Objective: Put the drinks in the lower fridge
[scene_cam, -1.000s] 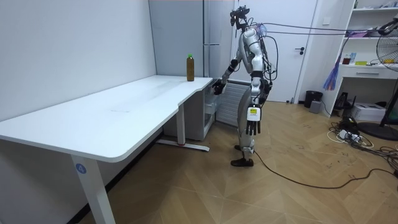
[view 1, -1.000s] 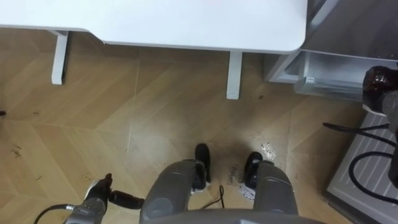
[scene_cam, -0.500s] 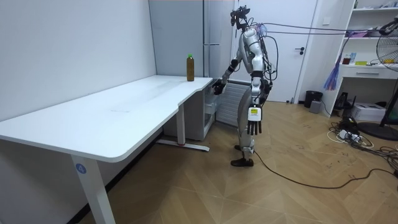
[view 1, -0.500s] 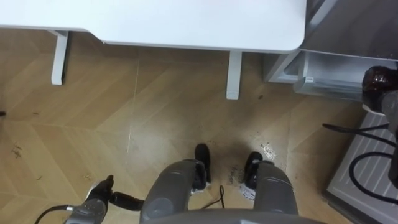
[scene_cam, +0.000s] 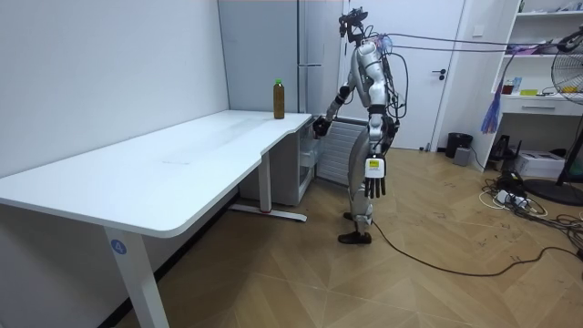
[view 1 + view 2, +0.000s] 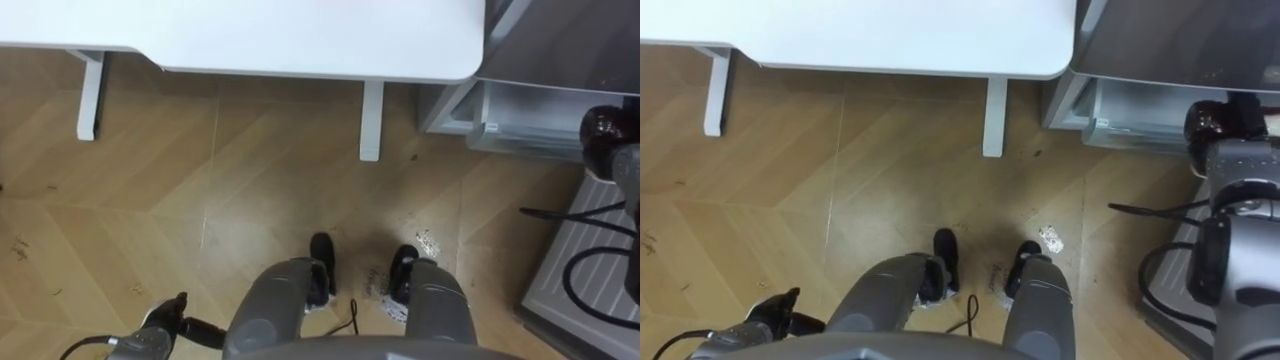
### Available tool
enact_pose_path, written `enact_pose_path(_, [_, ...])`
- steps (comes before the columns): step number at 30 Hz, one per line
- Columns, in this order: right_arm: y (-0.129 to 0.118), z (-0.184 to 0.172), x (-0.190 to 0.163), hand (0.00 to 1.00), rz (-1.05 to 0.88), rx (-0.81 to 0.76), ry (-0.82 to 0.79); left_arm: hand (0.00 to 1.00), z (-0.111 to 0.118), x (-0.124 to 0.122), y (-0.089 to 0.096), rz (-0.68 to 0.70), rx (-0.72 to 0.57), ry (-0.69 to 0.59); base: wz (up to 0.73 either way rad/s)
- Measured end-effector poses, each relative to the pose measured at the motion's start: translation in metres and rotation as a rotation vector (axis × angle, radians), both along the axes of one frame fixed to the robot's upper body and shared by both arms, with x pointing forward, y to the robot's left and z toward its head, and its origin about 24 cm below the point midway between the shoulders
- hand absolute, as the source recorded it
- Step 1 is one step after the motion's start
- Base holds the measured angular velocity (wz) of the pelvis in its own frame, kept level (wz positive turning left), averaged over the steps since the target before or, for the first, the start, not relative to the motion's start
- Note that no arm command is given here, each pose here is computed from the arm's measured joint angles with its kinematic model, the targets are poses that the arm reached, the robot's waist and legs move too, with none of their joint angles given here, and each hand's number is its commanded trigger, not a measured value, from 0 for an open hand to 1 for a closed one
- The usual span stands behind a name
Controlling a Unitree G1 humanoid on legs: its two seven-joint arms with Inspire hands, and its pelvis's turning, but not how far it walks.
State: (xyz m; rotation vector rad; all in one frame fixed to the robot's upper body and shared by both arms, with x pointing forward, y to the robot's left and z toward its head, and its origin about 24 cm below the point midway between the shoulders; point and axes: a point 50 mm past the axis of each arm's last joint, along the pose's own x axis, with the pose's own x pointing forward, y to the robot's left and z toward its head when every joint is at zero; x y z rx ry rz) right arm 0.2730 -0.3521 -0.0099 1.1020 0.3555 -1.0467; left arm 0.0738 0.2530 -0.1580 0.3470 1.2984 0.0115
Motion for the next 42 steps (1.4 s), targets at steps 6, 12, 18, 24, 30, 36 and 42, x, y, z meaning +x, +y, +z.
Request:
enact_pose_path(6, [0.0011,-0.0006,0.0002,1.0,0.023,-0.02,0.025,0.0,-0.0001,0.0019,-0.0014,-0.015,-0.001,0.001,0.0])
enact_pose_path(12, [0.0016,-0.0006,0.0005,1.0,0.038,-0.035,0.041,0.0,0.0,0.0021,-0.0014,-0.016,-0.001,0.001,0.0])
enact_pose_path(18, [0.0014,-0.0008,0.0,1.0,0.032,-0.034,0.051,0.0,-0.0001,0.0019,-0.0015,-0.017,0.002,0.002,0.01])
enact_pose_path(24, [0.0016,-0.0011,-0.0001,0.0,0.032,-0.031,0.05,0.0,0.0,0.0024,-0.0014,-0.017,0.004,0.001,0.0])
enact_pose_path(30, [0.0034,-0.0048,-0.0022,0.0,0.024,-0.005,0.049,0.0,0.0001,0.0025,-0.0012,-0.017,0.002,0.002,0.0])
enact_pose_path(36, [0.0041,-0.0031,0.0004,0.0,0.045,-0.018,0.023,0.0,0.0002,0.0027,-0.0011,-0.016,0.002,0.002,0.0])
enact_pose_path(42, [0.0061,-0.0042,0.0012,0.0,0.095,-0.056,0.034,0.0,0.0001,0.0023,-0.0008,-0.015,0.009,0.004,0.0])
